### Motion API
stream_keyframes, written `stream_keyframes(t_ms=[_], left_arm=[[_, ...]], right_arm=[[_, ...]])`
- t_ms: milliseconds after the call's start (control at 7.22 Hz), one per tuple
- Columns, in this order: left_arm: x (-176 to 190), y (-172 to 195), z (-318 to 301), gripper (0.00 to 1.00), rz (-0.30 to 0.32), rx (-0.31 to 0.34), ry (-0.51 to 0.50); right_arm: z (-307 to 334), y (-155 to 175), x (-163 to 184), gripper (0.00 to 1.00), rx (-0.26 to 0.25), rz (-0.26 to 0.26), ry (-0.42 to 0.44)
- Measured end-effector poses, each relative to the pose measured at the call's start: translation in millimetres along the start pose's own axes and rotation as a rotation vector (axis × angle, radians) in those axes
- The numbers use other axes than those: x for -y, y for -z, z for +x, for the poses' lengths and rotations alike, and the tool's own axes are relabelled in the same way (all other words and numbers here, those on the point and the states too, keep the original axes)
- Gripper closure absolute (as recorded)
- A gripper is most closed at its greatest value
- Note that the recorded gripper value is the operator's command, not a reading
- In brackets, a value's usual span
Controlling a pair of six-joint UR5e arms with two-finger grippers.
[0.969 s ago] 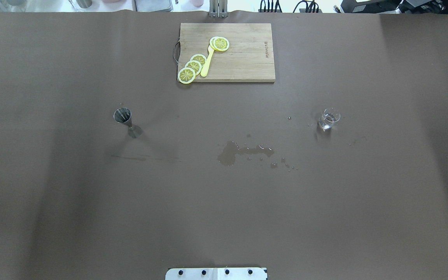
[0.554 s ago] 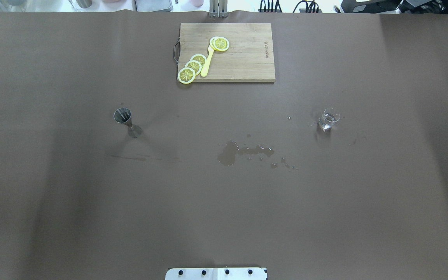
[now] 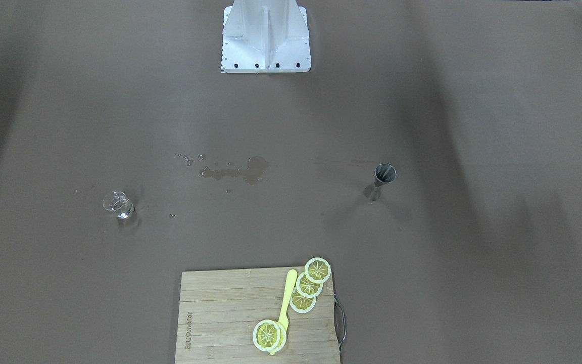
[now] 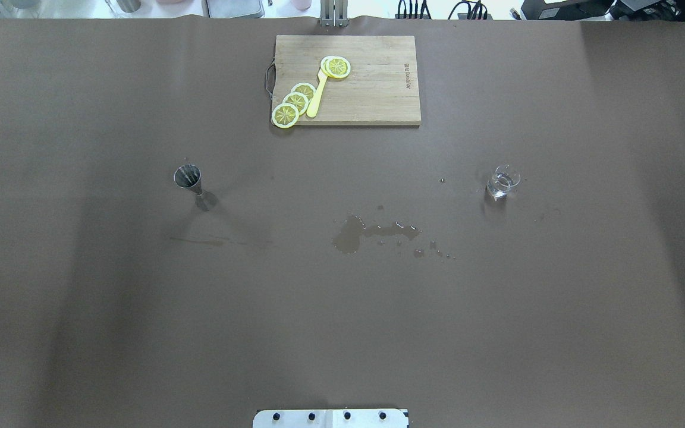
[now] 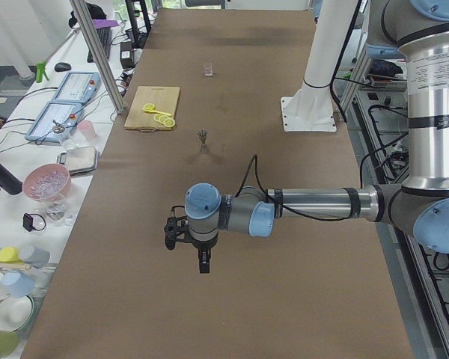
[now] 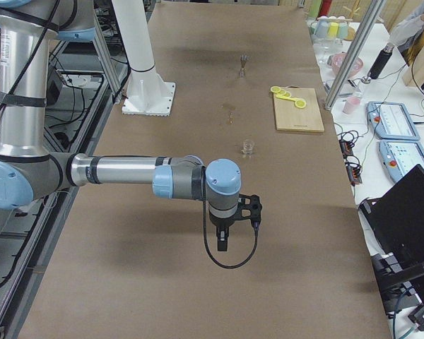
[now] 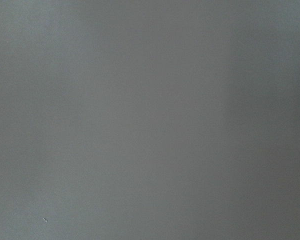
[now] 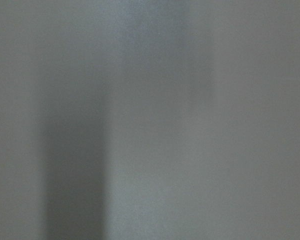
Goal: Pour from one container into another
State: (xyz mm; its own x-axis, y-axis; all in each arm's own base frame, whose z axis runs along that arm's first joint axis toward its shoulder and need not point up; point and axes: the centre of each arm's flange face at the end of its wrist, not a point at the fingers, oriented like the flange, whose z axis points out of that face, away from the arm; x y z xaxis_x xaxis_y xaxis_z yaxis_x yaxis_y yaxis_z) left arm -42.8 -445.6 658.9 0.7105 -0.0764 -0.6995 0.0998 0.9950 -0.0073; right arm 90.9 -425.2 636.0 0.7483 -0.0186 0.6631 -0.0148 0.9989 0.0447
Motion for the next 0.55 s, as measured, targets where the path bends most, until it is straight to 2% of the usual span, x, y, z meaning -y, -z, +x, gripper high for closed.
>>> stream_keyframes(t_ms=[554], left_arm=[[1.8, 0.3, 0.7, 0.01, 0.001, -0.001, -0.001]], right_arm=[[-0.9, 1.9, -0.1, 0.0, 0.0, 0.004, 0.0]])
